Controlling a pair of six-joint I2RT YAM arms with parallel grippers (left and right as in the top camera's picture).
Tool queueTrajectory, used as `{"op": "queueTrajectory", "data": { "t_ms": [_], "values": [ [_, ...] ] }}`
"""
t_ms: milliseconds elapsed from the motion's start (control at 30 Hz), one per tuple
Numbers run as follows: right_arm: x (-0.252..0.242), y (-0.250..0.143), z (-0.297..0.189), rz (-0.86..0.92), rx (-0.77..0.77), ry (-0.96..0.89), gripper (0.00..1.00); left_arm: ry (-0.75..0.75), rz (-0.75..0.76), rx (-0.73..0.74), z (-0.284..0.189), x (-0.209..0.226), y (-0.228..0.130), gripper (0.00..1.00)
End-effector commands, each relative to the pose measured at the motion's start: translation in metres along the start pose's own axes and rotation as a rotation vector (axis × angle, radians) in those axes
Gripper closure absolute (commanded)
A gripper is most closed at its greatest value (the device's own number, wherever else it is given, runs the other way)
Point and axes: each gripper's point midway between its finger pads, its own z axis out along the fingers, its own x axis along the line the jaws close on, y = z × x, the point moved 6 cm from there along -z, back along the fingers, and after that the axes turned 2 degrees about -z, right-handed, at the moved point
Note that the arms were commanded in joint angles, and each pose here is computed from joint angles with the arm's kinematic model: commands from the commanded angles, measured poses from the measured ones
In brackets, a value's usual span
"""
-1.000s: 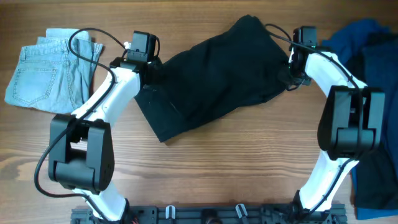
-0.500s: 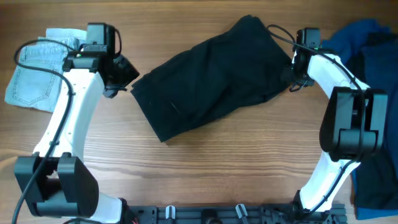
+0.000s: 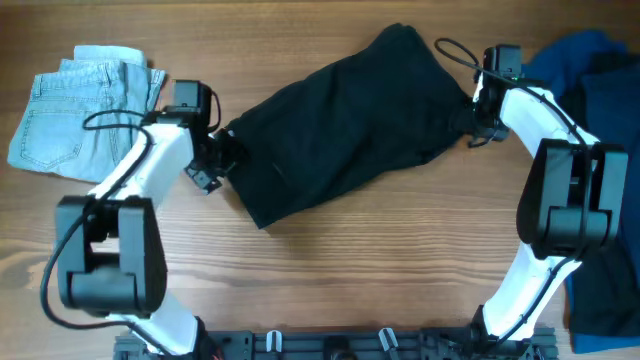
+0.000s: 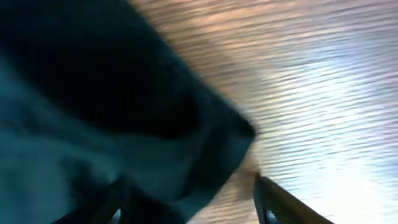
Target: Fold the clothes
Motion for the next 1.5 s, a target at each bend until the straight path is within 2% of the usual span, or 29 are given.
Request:
{"op": "queueTrajectory", "data": {
  "t_ms": [0, 133, 200, 300, 367, 433, 500, 600, 667, 833, 933, 1033, 1067, 1100, 1133, 1233, 1333, 1467],
  "values": [
    [0.03, 0.018, -0.051, -0.092, -0.099, 0.223, 0.36, 0.017, 0.019, 0.024, 0.022, -0.005, -0.006, 0.27],
    [0.039, 0.029, -0.123, -0.162, -0.264, 0.292, 0.34, 0.01, 0.031, 0.02, 0.044, -0.011, -0.003, 0.28],
    [0.044, 0.027, -0.141, -0.204, -0.3, 0.31, 0.34, 0.01, 0.033, 0.017, 0.053, -0.011, 0.0, 0.32],
    [0.046, 0.023, -0.145, -0.219, -0.295, 0.309, 0.34, 0.041, 0.046, -0.039, 0.063, -0.008, 0.01, 0.41],
    [0.043, 0.021, -0.139, -0.212, -0.28, 0.279, 0.33, 0.038, 0.138, -0.117, 0.063, -0.013, 0.022, 0.43],
    [0.04, 0.019, -0.136, -0.208, -0.271, 0.256, 0.33, -0.008, 0.274, -0.179, 0.061, -0.024, 0.032, 0.38],
    [0.039, 0.016, -0.135, -0.205, -0.253, 0.248, 0.33, -0.049, 0.364, -0.239, 0.059, -0.035, 0.041, 0.27],
    [0.038, 0.01, -0.133, -0.202, -0.221, 0.247, 0.33, -0.111, 0.524, -0.362, 0.051, -0.055, 0.057, 0.02],
    [0.036, 0.008, -0.132, -0.198, -0.209, 0.23, 0.33, -0.135, 0.579, -0.417, 0.046, -0.063, 0.064, 0.0],
    [0.031, 0.007, -0.131, -0.19, -0.201, 0.185, 0.33, -0.176, 0.589, -0.501, 0.026, -0.084, 0.08, 0.01],
    [0.031, 0.008, -0.131, -0.191, -0.205, 0.185, 0.32, -0.073, 0.529, -0.601, -0.021, -0.09, 0.097, 0.0],
    [0.031, 0.008, -0.131, -0.191, -0.205, 0.185, 0.32, -0.113, 0.388, -0.623, -0.087, -0.096, 0.089, 0.01],
    [0.031, 0.008, -0.131, -0.191, -0.205, 0.185, 0.31, -0.144, 0.316, -0.587, -0.098, -0.094, 0.079, 0.1],
    [0.031, 0.008, -0.131, -0.191, -0.205, 0.185, 0.31, -0.173, 0.277, -0.525, -0.103, -0.092, 0.066, 0.72],
    [0.031, 0.008, -0.131, -0.191, -0.205, 0.185, 0.31, -0.207, 0.24, -0.433, -0.101, -0.091, 0.051, 0.96],
    [0.031, 0.008, -0.131, -0.191, -0.204, 0.185, 0.31, -0.164, 0.251, -0.196, -0.076, -0.087, 0.007, 0.96],
    [0.031, 0.007, -0.131, -0.191, -0.197, 0.184, 0.36, -0.031, 0.285, -0.049, -0.056, -0.075, -0.028, 0.96],
    [0.031, 0.005, -0.13, -0.19, -0.189, 0.184, 0.36, 0.145, 0.35, 0.126, -0.041, -0.06, -0.078, 0.96]
  ]
}}
